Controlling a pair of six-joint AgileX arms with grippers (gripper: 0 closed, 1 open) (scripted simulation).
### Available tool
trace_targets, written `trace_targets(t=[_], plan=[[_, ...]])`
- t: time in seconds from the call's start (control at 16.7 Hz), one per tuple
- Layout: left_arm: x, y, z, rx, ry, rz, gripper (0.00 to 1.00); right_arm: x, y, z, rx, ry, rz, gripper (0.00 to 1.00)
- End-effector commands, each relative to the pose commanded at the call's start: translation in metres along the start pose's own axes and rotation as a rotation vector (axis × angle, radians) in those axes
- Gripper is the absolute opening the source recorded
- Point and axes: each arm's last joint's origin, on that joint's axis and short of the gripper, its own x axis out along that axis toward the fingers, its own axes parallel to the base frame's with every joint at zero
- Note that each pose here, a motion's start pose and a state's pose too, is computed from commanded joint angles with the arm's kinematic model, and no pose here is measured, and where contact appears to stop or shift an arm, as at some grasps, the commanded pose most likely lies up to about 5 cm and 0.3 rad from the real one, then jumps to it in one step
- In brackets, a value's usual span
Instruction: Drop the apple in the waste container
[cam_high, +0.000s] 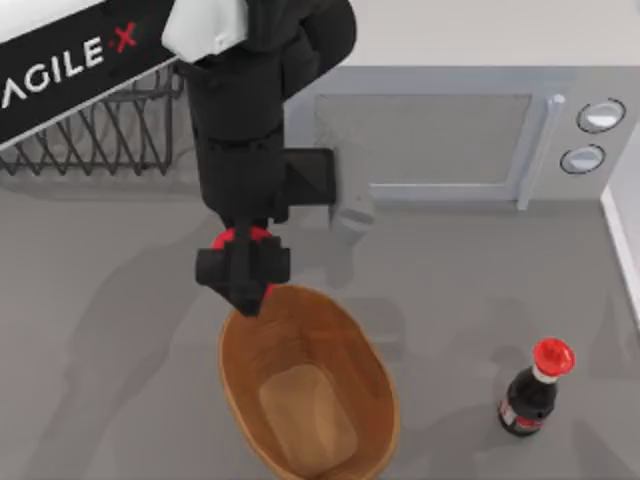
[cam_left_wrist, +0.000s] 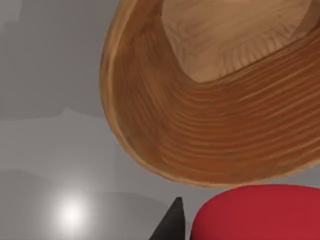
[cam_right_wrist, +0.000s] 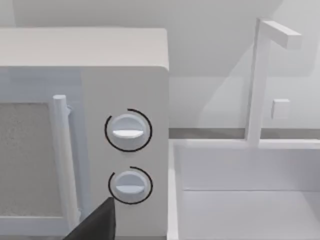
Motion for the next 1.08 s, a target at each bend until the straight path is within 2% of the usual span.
trace_targets(t=[0.12,0.3,0.72,1.08], plan=[[0.000,-0.027,0.034,0.011,0.057,0.033,0.00,0.000,0.000,0.000,0.000,0.000,0.000,1.00],[-0.001,-0.053,0.060,0.015,0.098,0.081,0.00,0.000,0.000,0.000,0.000,0.000,0.000,1.00],[0.001,-0.056,0.063,0.015,0.097,0.092,0.00,0.000,0.000,0.000,0.000,0.000,0.000,1.00],[0.054,-0.050,0.059,0.018,0.104,0.090,0.00,0.000,0.000,0.000,0.000,0.000,0.000,1.00]])
